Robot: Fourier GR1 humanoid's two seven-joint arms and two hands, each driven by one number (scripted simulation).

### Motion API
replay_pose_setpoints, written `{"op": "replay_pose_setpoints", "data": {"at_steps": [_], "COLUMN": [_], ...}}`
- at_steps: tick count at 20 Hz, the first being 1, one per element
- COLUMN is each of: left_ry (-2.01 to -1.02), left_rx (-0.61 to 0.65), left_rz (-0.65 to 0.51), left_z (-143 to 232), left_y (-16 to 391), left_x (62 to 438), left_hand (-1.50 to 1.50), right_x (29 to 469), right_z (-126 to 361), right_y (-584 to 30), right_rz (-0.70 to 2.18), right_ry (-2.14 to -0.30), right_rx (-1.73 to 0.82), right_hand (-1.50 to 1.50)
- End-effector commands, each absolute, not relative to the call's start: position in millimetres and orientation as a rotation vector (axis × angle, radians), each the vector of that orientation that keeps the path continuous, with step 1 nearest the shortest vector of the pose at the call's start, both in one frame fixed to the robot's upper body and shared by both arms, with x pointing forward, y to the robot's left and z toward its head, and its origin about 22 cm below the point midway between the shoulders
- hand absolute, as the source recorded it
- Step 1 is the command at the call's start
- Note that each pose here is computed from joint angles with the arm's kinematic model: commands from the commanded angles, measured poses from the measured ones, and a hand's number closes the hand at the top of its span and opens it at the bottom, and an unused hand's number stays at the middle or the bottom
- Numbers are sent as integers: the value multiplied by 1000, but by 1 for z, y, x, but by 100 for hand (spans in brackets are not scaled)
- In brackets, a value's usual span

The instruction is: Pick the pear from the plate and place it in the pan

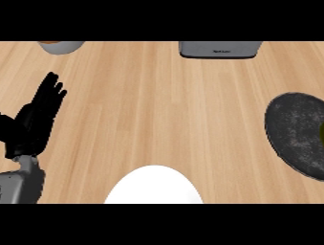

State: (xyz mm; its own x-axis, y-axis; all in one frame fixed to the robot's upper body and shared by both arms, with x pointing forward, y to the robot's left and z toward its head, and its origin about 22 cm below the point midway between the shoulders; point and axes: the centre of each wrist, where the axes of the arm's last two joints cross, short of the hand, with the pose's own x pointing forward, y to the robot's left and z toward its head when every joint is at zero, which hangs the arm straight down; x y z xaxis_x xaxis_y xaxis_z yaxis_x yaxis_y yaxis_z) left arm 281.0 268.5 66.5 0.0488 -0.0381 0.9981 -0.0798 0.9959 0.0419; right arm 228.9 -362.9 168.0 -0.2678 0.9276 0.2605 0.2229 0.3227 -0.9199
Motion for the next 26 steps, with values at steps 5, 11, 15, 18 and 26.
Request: {"op": "replay_pose_setpoints", "data": {"at_steps": [5,11,15,18,26], "left_ry": [-1524,-1532,-1541,-1542,-1518], "left_rx": [88,84,83,67,95], "left_rz": [32,34,19,5,17], "left_z": [71,63,58,66,72], "left_y": [256,259,264,255,271], "left_x": [282,294,285,287,279], "left_hand": [0,0,0,0,0], "right_x": [291,317,326,320,328], "right_z": [128,65,40,10,42], "right_y": [-406,-414,-402,-411,-460], "right_rz": [1046,1084,994,967,834], "right_ry": [-1743,-1704,-1471,-1397,-1597], "right_rx": [-879,-846,-848,-777,-626], "right_hand": [150,150,150,-150,-150]}}
